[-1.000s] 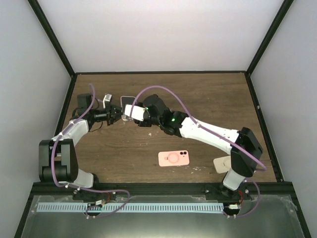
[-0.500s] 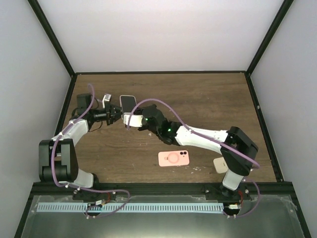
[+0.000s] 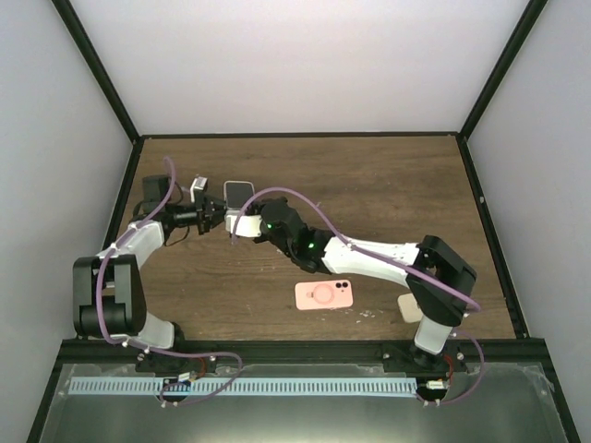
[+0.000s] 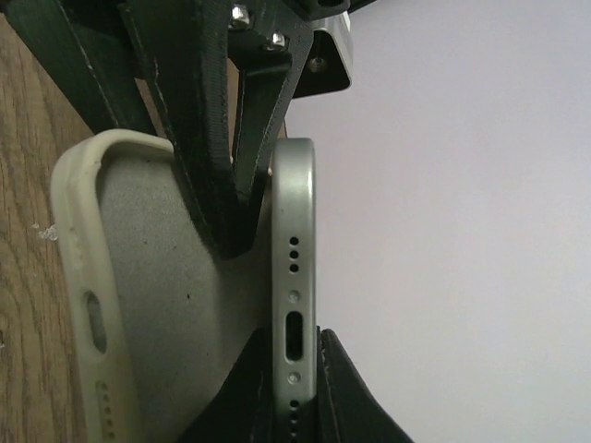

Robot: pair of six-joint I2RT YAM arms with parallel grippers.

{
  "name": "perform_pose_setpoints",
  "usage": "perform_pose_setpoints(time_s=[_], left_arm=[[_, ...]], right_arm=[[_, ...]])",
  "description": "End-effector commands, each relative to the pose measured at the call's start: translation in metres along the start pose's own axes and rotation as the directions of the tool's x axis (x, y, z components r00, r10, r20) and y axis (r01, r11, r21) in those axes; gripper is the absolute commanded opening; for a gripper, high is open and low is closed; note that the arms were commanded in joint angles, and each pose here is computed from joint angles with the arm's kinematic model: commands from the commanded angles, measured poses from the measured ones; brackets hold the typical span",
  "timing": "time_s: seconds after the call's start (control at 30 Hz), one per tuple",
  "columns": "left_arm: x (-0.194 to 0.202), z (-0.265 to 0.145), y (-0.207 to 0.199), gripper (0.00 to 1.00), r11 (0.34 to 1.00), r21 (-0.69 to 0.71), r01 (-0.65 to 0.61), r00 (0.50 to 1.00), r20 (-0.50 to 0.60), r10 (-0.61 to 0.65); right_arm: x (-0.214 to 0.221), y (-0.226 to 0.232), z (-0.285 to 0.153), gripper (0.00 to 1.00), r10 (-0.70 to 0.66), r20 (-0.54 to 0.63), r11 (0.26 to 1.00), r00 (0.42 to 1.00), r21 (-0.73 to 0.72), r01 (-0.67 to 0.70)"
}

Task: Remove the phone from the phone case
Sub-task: Remove the phone case from the phone, then place the phone case at the center of the board.

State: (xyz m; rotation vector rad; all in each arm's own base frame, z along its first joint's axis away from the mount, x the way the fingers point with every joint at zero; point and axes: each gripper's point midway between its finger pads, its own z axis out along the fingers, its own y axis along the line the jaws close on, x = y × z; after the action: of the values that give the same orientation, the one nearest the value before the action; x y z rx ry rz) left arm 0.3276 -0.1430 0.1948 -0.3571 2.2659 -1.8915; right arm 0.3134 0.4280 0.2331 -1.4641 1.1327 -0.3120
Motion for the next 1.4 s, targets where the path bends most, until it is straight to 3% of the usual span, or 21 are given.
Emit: perform_pose_setpoints(time_s=[0.0,0.37,0.73,0.97,1.13,1.37], left_arm=[[-0.026,-0.014,0.002,0.0,1.0,-0.013,-0.029,0.996,0.081,0.03],[-0.042,-0.032,0.018,0.0,0.999,-0.049,0.006,0.985,0.174,0.003],[-0.049,-0.038,0.032,0.0,0.994,-0.113,0.008,0.976,0.219,0.017],[-0.06,-0.051,0.039,0.0,0.931,-0.323,-0.167,0.942,0.226,0.248],[-0.076,-0.059,0.04,0.0,0.805,-0.462,-0.371,0.895,0.052,0.442],[-0.106,-0.064,0.088,0.0,0.712,-0.568,-0.412,0.895,-0.106,0.434]], right_arm=[[-0.039,-0.011,-0.01,0.01,0.01,0.071,1.0,0.997,0.026,-0.012],[-0.069,0.0,-0.021,0.01,0.014,0.091,1.0,0.996,-0.01,-0.014],[-0.085,-0.035,-0.029,0.01,0.056,0.094,0.998,0.994,0.012,-0.058],[-0.075,-0.047,-0.029,0.01,0.083,0.078,0.996,0.994,0.009,-0.084],[-0.053,-0.053,-0.028,0.01,0.11,0.047,0.994,0.993,-0.002,-0.11],[-0.039,-0.055,-0.025,0.01,0.166,0.022,0.986,0.986,-0.033,-0.166]])
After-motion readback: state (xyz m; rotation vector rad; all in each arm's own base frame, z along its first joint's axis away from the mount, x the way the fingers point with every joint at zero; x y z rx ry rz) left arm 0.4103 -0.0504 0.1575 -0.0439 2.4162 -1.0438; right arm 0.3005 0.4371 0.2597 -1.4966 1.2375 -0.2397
